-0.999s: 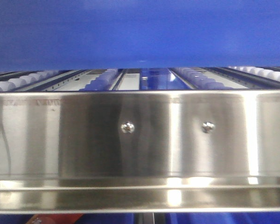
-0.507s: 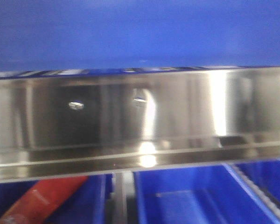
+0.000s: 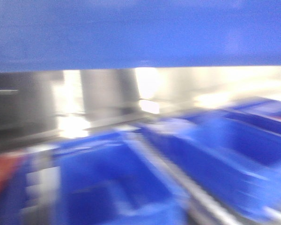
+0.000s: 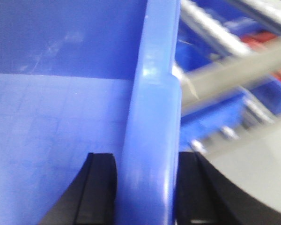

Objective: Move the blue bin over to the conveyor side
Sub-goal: 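Hold the blue bin with both grippers while driving away from the rack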

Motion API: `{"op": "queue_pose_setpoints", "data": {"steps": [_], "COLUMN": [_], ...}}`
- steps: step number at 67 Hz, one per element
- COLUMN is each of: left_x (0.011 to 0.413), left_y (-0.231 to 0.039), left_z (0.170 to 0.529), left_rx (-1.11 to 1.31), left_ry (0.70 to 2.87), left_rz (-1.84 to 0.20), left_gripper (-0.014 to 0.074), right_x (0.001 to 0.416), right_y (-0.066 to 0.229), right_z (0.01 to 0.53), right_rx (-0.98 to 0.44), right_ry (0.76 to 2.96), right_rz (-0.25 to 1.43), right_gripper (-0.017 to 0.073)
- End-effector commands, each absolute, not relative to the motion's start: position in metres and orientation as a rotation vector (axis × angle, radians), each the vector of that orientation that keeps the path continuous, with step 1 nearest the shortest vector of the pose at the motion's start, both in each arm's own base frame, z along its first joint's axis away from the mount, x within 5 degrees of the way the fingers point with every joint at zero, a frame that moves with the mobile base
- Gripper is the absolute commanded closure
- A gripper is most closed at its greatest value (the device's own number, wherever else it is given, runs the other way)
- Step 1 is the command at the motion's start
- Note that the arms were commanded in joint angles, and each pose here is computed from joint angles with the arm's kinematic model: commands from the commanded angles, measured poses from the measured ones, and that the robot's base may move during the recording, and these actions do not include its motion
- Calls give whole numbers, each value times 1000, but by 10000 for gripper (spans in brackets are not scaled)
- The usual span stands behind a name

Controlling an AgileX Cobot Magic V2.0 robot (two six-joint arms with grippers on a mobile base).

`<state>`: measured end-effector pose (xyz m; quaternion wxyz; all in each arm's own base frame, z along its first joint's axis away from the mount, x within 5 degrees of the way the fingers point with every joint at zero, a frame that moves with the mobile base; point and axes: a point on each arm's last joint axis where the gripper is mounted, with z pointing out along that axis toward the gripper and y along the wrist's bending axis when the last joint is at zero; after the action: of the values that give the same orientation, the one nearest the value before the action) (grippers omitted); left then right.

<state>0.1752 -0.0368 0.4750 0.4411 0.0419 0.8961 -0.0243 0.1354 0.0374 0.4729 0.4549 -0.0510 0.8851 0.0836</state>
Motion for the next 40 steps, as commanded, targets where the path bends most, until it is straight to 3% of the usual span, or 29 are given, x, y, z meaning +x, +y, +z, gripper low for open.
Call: {"op": "queue_pose_setpoints", "data": {"steps": [1,40], "left_x": [173,173], "left_y": [-37,-37], "left_z": [490,490], "left_rx": [118,118], "left_ry": [2098,2098], "left_rz": [-73,-73], "left_gripper": [610,610], "right_x": [131,131], "right_y": [34,34], "right_z": [491,491], "right_rx": [-136,-136], "right_ry": [2033,2033], "right_rz": [191,191], "right_gripper": [637,637]}}
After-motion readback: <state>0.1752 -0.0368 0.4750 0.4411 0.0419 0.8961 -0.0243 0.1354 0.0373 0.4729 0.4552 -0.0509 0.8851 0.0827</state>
